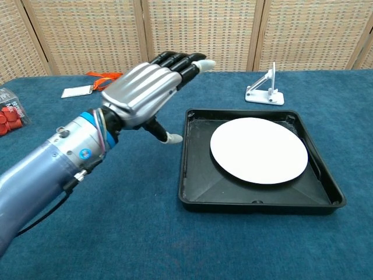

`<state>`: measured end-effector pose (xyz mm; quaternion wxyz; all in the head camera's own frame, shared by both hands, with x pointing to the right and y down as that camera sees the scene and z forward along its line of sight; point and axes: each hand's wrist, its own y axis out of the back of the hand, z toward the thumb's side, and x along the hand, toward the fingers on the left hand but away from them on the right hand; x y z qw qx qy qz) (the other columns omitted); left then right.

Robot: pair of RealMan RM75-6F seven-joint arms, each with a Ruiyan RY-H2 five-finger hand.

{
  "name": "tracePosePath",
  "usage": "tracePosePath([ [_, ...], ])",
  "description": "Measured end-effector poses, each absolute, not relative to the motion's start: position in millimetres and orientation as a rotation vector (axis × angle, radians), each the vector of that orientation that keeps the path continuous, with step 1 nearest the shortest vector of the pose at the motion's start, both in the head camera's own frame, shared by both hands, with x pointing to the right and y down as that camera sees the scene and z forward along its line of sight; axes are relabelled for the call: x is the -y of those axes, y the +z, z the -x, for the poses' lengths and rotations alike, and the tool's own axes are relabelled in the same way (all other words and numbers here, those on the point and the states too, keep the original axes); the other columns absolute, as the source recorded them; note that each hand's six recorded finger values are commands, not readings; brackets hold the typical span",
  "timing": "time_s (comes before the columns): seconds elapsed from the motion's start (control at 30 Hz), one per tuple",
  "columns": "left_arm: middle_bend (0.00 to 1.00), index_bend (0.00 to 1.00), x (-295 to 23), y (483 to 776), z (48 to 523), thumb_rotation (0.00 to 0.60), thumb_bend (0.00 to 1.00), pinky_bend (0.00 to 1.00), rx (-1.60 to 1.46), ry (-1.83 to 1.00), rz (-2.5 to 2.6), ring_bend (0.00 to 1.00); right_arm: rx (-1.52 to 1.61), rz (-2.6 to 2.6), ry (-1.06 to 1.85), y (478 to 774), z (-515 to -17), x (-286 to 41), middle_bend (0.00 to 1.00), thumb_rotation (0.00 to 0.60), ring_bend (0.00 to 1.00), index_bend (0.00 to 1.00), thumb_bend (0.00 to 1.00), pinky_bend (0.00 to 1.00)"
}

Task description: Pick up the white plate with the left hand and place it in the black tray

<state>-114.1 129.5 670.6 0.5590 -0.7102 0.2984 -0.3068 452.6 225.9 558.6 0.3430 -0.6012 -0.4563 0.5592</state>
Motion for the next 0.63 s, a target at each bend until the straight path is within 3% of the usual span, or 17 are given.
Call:
tracePosePath([
  [0.23,0.0,0.0,-139.8,635.6,195.4,0.6,0.0,0.0,-0.76,-0.91,1.668,0.0,1.14,1.567,1.466,559.6,-442.6,-229.3,0.0,0.6,0.0,0.0,0.11,0.0],
  [0.47,0.0,0.0,-187.9,603.8,327.3,0.6,0.0,0.0,-0.891,-1.231,1.573,0.0,1.125,1.587,1.481,561.4,-434.9,-230.6,0.0,0.6,0.0,0.0,0.11,0.0],
  [0.63,0.0,0.0,-215.1,596.9,367.9,0.6,0.0,0.0,-0.906,-1.339,1.535,0.0,1.119,1.596,1.479,561.2,-433.1,-231.2,0.0,0.6,0.0,0.0,0.11,0.0],
])
